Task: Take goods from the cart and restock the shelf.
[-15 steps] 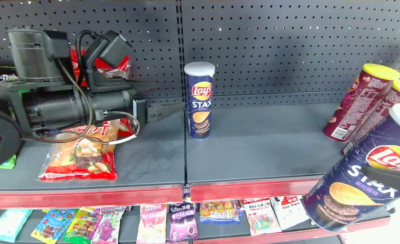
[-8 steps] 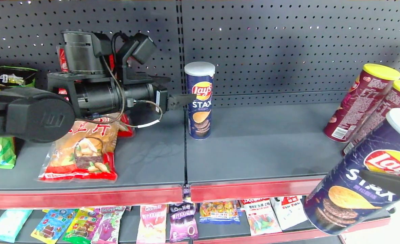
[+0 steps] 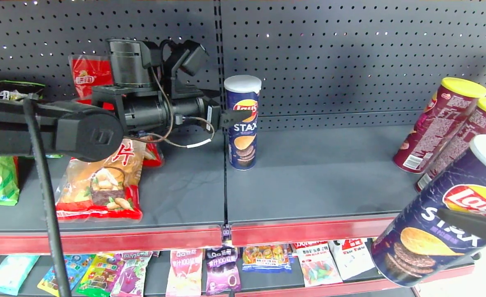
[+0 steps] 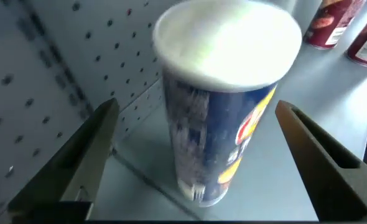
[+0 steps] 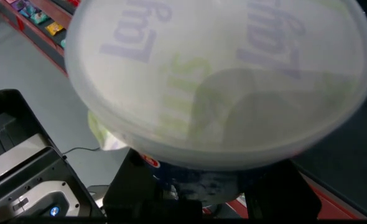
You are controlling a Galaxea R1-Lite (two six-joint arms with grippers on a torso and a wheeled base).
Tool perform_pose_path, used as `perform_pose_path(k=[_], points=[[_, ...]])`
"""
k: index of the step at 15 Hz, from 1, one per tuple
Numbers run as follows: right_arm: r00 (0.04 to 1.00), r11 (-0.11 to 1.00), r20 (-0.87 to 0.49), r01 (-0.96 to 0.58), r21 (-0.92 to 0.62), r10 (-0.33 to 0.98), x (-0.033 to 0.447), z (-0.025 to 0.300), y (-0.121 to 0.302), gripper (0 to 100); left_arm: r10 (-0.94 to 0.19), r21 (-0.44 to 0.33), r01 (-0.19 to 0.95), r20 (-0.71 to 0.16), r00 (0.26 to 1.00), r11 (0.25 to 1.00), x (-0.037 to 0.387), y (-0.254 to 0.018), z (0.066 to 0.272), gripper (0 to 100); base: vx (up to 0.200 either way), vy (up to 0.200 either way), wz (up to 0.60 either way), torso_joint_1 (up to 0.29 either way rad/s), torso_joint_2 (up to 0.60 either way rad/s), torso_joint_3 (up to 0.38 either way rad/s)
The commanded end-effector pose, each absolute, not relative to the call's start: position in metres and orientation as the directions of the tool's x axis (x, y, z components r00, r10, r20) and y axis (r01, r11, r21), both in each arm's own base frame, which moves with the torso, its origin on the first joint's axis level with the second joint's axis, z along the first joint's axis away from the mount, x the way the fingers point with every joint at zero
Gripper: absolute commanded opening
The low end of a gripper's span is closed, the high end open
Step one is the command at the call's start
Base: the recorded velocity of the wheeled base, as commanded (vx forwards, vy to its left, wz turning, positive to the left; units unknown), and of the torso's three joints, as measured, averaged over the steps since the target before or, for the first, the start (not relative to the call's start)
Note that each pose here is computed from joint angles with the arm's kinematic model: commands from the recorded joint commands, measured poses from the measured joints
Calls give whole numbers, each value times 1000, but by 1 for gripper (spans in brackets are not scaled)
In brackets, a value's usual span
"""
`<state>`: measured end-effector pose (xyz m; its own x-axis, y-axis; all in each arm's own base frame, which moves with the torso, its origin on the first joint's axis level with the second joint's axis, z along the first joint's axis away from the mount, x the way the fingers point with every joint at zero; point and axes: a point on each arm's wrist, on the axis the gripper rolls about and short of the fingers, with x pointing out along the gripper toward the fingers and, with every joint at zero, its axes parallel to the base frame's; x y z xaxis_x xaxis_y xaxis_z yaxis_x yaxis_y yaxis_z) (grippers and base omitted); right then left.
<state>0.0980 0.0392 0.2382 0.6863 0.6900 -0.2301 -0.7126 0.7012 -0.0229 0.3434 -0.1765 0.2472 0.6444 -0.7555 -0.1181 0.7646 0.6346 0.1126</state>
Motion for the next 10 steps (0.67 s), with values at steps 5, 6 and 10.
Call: perform_pose_path(k=[5, 6, 10], points=[[692, 704, -222, -709, -29, 687, 94, 238, 38, 0, -776, 100, 790, -146, 613, 605, 352, -196, 231, 100, 0, 0, 0, 0, 0, 0], [692, 704, -221, -709, -29, 687, 93, 238, 38, 0, -774, 101, 788, -144, 616, 608, 357, -198, 229, 100, 0, 0, 0, 0, 0, 0], [693, 705, -219, -708, -30, 686, 92, 238, 37, 0, -776, 109, 786, -123, 619, 609, 368, -203, 231, 0, 0, 0, 0, 0, 0, 0]])
